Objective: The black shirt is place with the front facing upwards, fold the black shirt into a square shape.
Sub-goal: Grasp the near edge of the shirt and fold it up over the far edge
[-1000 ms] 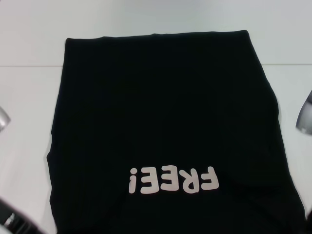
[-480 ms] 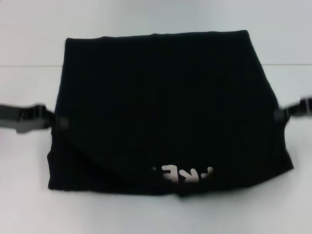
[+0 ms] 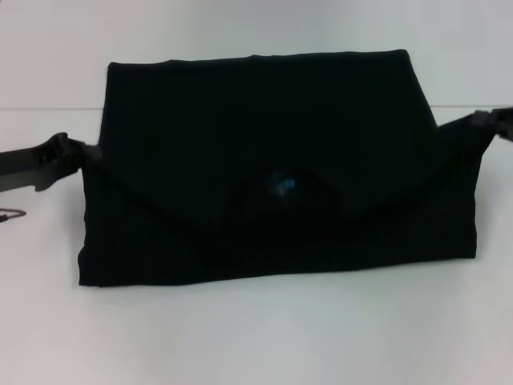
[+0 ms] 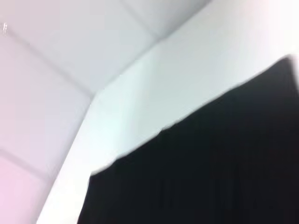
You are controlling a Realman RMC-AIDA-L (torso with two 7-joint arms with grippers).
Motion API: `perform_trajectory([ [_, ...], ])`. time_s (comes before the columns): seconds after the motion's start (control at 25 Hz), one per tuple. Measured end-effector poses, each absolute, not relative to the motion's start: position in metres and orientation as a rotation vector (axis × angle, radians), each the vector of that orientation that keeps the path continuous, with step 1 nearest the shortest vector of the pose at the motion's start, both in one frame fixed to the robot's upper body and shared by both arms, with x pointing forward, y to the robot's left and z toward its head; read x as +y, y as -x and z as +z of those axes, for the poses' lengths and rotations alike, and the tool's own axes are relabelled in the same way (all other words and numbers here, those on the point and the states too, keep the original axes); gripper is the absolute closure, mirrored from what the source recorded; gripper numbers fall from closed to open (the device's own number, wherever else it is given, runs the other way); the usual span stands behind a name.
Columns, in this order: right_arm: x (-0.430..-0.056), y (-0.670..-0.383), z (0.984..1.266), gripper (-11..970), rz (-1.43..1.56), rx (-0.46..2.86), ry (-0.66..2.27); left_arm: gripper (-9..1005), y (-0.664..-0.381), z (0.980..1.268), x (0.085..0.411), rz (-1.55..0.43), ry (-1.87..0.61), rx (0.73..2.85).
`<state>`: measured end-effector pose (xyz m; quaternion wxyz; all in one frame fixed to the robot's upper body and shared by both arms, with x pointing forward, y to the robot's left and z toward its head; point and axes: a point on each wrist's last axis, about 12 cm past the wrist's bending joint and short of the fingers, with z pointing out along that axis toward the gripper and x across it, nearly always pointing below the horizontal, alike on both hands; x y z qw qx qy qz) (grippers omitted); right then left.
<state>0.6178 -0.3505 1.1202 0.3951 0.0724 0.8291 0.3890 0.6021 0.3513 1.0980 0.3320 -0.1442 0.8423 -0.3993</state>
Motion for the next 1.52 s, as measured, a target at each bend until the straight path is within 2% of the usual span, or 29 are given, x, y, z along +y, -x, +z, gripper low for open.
perform_trajectory([
  [0.24, -0.347, -0.622, 1.116, 903, 0.940, 2.021, -0.220, 935, -0.616, 1.103, 0.349, -0.991, 0.410, 2.111],
  [0.56, -0.323, -0.644, 1.111, 901, 0.812, 2.022, -0.179, 922, -0.630, 1.102, 0.337, -0.930, 0.413, 2.065],
  [0.8, -0.305, -0.657, 1.103, 900, 0.632, 2.045, -0.124, 912, -0.640, 1.092, 0.318, -0.813, 0.395, 2.077],
  [1.16, -0.279, -0.658, 1.090, 898, 0.480, 2.047, 0.051, 897, -0.643, 1.075, 0.292, -0.654, 0.377, 2.100],
  [1.4, -0.286, -0.653, 1.087, 663, 0.495, 2.033, 0.017, 887, -0.640, 1.071, 0.292, -0.654, 0.383, 2.098],
  [1.52, -0.298, -0.646, 1.088, 603, 0.557, 1.996, -0.041, 778, -0.635, 1.069, 0.301, -0.684, 0.426, 2.088],
])
